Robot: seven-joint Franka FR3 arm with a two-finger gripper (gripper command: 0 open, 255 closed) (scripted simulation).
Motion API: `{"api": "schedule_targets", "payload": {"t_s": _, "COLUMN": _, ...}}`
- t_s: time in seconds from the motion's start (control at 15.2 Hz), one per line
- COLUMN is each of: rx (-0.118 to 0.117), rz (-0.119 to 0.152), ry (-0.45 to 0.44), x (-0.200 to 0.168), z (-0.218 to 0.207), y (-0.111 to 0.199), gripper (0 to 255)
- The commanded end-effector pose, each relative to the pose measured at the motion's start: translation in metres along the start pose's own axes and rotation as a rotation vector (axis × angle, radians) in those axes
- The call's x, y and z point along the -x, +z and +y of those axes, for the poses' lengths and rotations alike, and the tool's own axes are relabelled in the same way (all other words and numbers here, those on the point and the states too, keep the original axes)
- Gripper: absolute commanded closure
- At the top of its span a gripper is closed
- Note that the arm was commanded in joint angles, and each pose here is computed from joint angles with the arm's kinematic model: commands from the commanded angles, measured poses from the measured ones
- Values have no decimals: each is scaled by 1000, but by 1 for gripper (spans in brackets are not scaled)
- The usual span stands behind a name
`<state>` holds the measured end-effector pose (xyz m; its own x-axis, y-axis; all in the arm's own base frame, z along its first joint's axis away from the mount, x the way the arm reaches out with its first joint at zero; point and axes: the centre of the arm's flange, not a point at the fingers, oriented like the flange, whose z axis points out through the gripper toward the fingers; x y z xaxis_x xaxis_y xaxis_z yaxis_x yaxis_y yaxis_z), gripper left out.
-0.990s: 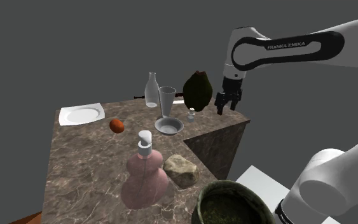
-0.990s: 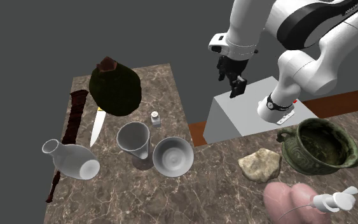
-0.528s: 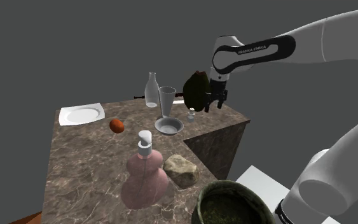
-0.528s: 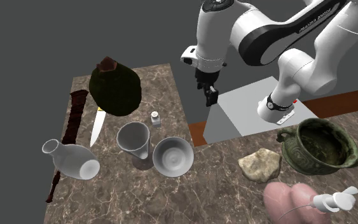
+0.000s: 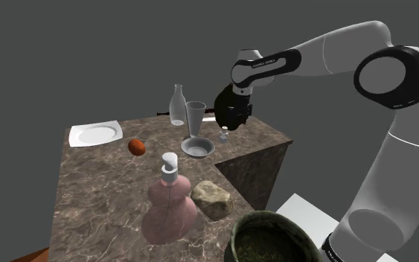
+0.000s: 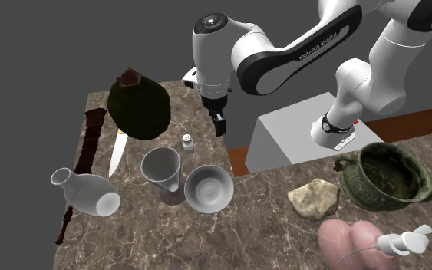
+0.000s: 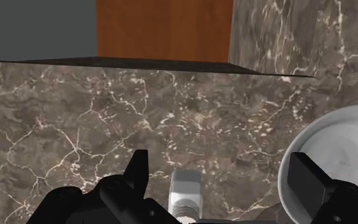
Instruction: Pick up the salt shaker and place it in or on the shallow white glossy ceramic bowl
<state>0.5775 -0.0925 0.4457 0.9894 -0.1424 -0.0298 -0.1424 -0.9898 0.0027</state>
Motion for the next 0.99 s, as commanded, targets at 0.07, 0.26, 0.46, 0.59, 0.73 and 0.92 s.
{"api": "schedule_targets", "payload": {"t_s": 0.07, "rx": -3, "rz": 5, "ry": 10, "x": -36, "z": 6, "y": 11, "gripper": 0}}
{"api": "schedule_targets", "payload": {"t_s": 0.26, "rx": -6, "rz": 10, "ry": 19, "x": -72, "z": 14, "y": 23, "gripper": 0}}
{"api": "schedule_targets", "payload": {"t_s": 0.46, "rx": -9, "rz": 15, "ry": 29, "x": -109, "z": 22, "y": 34, "gripper": 0}}
{"api": "schedule_targets", "payload": {"t_s": 0.59, "rx": -9, "rz": 15, "ry": 30, "x": -111, "z": 23, "y": 40, "gripper": 0}}
{"api": "schedule_targets", "payload": {"t_s": 0.73, "rx": -9, "rz": 15, "ry": 30, "x": -111, "z": 23, "y": 51, "gripper": 0}}
{"api": "schedule_targets", "payload": {"t_s": 0.92, "rx": -9, "rz": 15, "ry": 30, "x": -112, "z": 23, "y": 66, "gripper": 0}}
